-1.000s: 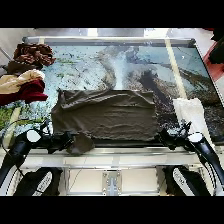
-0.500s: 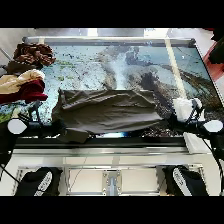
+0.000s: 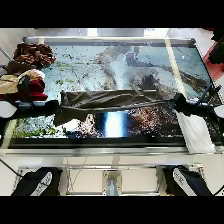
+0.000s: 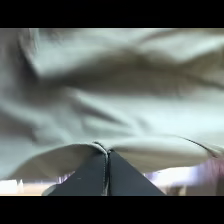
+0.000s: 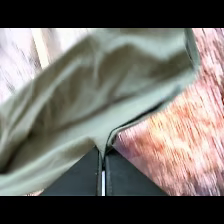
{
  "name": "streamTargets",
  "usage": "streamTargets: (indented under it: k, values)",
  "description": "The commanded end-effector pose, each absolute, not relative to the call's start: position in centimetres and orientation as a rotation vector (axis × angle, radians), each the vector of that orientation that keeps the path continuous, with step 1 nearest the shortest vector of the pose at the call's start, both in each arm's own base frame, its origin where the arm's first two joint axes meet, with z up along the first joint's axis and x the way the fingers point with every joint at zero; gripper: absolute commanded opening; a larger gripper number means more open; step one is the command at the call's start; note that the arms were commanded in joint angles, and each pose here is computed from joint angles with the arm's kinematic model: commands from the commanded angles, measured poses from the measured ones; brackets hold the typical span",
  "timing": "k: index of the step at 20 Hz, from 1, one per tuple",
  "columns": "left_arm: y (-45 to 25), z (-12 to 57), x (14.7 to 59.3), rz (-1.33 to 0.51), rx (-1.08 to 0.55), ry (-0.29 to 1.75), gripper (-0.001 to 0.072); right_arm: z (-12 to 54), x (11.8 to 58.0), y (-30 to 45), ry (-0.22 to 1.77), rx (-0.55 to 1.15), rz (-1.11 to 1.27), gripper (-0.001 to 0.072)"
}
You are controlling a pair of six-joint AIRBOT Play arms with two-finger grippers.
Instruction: Fold the shirts.
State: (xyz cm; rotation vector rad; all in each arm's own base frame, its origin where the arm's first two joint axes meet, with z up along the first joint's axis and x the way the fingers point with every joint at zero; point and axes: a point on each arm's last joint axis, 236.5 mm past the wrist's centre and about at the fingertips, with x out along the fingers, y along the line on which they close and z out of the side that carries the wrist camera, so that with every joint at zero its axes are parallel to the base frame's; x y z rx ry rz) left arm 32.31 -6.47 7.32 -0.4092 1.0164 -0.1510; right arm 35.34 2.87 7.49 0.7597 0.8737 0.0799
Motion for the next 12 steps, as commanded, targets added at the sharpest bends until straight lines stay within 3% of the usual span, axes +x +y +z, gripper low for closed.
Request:
streamTargets:
  k: [1, 7, 12]
  values:
    - [-5.3, 7.0, 39.3, -0.133, -0.371, 0.916, 0.0008, 6.6, 40.8, 2.5, 0.827, 0.736, 0.084, 0.0039]
    - [-8.7, 1.5, 46.9, -0.217, -0.275, 1.011, 0.0008, -0.4, 47.0, 4.1, 0.919, 0.723, 0.060, 0.0039]
    - [-10.2, -6.0, 47.3, -0.187, -0.247, 1.139, 0.0009, -4.2, 48.1, 3.1, 0.948, 0.725, 0.007, 0.0039]
